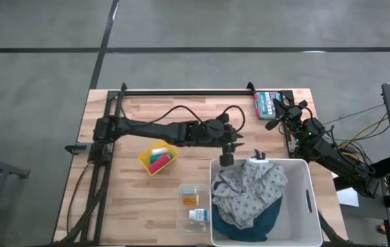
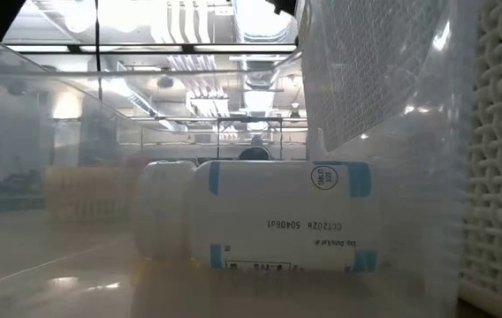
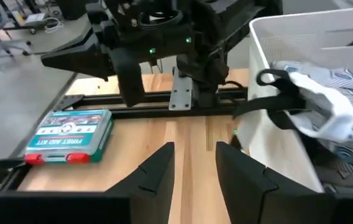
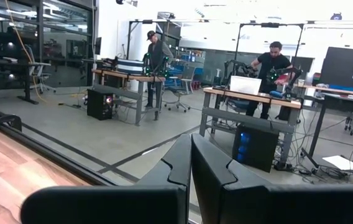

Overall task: Pick & Place Medicine items
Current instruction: Put the light blue patient gown into the white laundry bin, then return to Home Position

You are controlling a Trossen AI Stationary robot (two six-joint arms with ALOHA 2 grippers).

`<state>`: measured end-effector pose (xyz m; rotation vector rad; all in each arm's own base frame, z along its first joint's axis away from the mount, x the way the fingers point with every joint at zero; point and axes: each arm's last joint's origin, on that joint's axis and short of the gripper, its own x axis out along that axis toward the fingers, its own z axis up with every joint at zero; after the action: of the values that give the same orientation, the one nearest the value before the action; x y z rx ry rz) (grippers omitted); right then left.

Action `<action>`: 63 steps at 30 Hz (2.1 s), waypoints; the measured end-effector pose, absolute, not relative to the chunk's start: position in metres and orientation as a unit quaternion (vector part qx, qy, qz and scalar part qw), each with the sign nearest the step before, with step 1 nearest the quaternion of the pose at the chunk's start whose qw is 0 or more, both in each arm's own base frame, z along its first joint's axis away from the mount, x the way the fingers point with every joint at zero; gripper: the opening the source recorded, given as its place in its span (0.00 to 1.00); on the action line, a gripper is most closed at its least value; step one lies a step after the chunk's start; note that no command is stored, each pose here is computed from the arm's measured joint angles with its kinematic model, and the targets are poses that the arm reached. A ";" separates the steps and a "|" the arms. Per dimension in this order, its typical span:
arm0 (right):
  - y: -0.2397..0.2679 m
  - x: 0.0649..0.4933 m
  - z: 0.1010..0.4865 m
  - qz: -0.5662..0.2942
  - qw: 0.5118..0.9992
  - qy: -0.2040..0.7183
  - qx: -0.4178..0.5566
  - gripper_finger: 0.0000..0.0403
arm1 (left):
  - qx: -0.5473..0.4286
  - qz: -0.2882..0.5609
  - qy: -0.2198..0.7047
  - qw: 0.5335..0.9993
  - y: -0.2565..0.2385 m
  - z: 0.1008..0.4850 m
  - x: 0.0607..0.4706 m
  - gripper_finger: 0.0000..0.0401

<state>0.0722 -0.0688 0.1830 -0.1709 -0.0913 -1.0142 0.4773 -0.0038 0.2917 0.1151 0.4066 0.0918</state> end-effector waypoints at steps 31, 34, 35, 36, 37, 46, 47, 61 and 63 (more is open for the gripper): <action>-0.069 0.072 0.183 -0.485 0.870 -0.043 -0.082 0.02 | 0.008 -0.053 0.160 0.986 -0.024 0.269 0.496 0.29; -0.069 0.072 0.183 -0.485 0.870 -0.043 -0.082 0.02 | 0.008 -0.062 0.146 0.987 -0.028 0.272 0.497 0.29; -0.069 0.072 0.183 -0.485 0.870 -0.043 -0.082 0.02 | 0.007 -0.067 0.146 0.987 -0.030 0.272 0.497 0.29; -0.069 0.072 0.183 -0.485 0.870 -0.043 -0.082 0.02 | 0.007 -0.072 0.146 0.987 -0.031 0.272 0.496 0.29; -0.069 0.072 0.183 -0.485 0.870 -0.043 -0.082 0.02 | 0.007 -0.077 0.147 0.986 -0.033 0.272 0.496 0.29; -0.069 0.072 0.183 -0.485 0.870 -0.043 -0.082 0.02 | -0.006 -0.106 0.145 0.984 -0.057 0.275 0.493 0.29; -0.069 0.072 0.183 -0.485 0.870 -0.043 -0.082 0.02 | -0.005 -0.110 0.144 0.983 -0.061 0.275 0.493 0.29; -0.069 0.072 0.183 -0.485 0.870 -0.043 -0.082 0.02 | -0.005 -0.159 0.139 0.978 -0.111 0.277 0.484 0.29; -0.069 0.072 0.183 -0.485 0.870 -0.043 -0.082 0.02 | -0.005 -0.165 0.139 0.977 -0.117 0.277 0.482 0.29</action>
<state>0.0722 -0.0688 0.1830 -0.1708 -0.0909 -1.0144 0.4823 -0.1169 0.2774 -0.0095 0.2794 -0.3317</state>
